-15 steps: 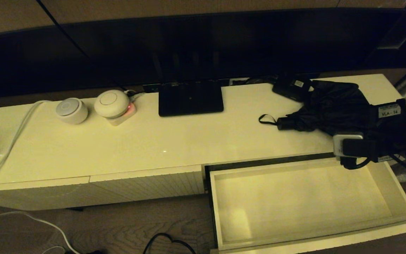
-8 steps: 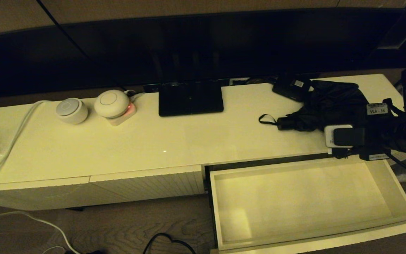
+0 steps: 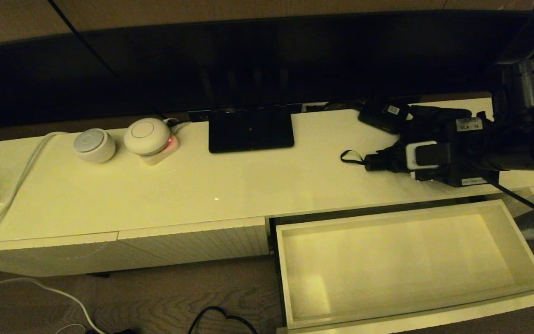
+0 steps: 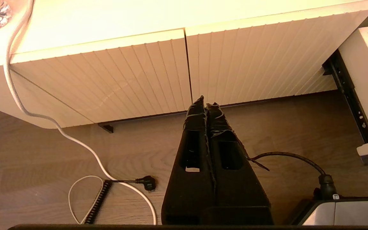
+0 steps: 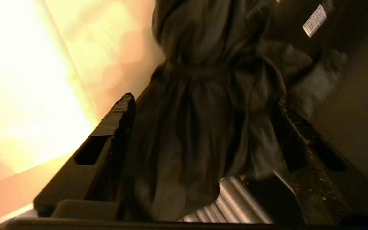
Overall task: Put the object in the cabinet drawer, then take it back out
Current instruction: Put the umbrella in the drawer
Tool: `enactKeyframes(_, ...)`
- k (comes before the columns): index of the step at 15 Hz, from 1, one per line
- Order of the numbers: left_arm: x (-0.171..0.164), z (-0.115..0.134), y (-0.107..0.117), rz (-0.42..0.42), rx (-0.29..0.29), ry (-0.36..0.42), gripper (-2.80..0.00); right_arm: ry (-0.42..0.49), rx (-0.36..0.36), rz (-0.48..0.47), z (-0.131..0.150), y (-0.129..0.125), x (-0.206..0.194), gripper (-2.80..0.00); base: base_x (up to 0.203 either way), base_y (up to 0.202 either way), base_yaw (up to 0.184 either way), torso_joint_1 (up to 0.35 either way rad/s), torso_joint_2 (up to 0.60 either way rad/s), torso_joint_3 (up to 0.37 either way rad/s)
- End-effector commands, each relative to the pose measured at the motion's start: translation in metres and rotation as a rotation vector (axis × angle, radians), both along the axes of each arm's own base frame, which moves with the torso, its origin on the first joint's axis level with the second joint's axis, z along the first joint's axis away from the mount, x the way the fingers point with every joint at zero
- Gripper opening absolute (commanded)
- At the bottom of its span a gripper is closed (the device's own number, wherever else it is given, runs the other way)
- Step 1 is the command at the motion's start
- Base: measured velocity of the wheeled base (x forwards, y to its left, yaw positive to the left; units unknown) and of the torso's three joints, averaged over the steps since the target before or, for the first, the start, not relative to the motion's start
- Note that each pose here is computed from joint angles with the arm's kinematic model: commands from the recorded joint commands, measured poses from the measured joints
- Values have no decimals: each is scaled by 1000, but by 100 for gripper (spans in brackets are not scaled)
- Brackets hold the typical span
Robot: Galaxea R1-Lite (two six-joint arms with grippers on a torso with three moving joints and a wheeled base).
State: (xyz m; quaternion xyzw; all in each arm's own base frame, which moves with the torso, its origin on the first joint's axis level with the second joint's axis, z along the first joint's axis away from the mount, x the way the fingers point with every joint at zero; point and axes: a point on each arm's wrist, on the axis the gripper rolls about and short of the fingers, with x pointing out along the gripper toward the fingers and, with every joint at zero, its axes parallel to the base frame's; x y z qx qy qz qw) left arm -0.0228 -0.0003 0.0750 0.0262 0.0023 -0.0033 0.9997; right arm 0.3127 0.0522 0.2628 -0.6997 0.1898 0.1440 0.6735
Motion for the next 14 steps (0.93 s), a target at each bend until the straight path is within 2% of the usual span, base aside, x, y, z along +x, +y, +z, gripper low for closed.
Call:
enactKeyframes(1,0,-1,0,0,0,3,-280,34,-19,-9,-14,4,24,0,0,0,0,0,0,0)
enactKeyframes(7,0,-1,0,0,0,3,-280,-4,-17,-64,-11,-4,53,0,0,0,0,0,0,0)
enactKeyframes(14,0,-1,0,0,0,3,-280,-12,0,-77,-16,-2,65,0,0,0,0,0,0,0)
